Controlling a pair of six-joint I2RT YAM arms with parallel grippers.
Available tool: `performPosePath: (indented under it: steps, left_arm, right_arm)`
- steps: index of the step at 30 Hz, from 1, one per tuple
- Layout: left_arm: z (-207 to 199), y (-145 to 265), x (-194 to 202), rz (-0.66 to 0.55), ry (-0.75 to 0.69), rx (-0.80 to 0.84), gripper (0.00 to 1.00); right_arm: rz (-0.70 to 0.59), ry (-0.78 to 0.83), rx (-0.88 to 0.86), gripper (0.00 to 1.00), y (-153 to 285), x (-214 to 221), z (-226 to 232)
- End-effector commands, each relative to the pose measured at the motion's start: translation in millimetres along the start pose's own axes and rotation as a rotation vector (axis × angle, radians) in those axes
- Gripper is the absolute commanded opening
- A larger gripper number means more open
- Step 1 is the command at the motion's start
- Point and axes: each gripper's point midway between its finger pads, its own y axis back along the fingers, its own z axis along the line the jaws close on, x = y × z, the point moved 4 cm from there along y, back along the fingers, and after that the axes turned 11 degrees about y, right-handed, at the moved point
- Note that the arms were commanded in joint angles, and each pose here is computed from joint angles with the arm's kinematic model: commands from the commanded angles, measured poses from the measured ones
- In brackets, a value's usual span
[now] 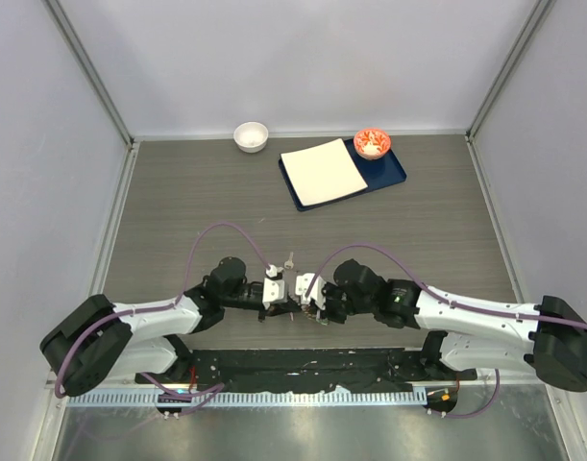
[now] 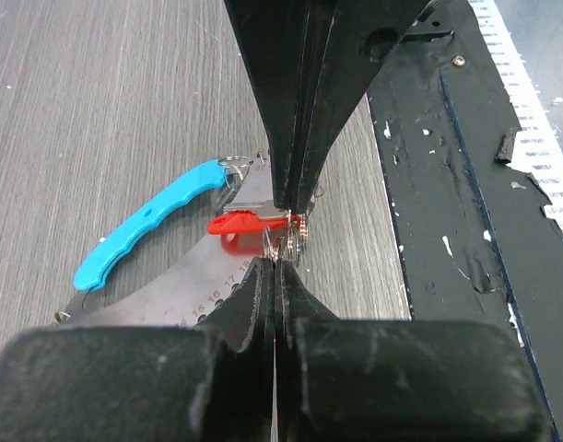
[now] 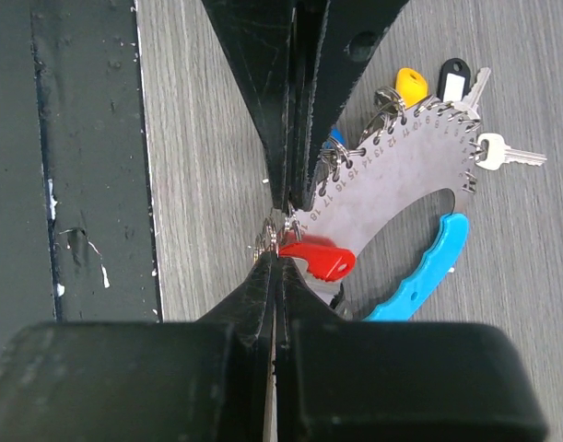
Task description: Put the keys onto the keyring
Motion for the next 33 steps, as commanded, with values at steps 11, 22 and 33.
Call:
performPosePath:
  steps: [11, 22, 33]
  left_arm:
    - [0, 2, -19, -0.082, -0.076, -0.011, 0.0]
    - [1, 1, -19, -0.075, -0.074, -0.012, 0.0]
    - [0, 1, -20, -0.08, -0.074, -0.008, 0.0]
  right_arm:
    - [-0.047, 0.011, 0.082, 0.01, 12, -21, -15]
    - [-0.044, 0.014, 0.093, 0.01, 12, -21, -16]
    - [-0.065, 0.036, 0.072, 0.01, 6, -25, -16]
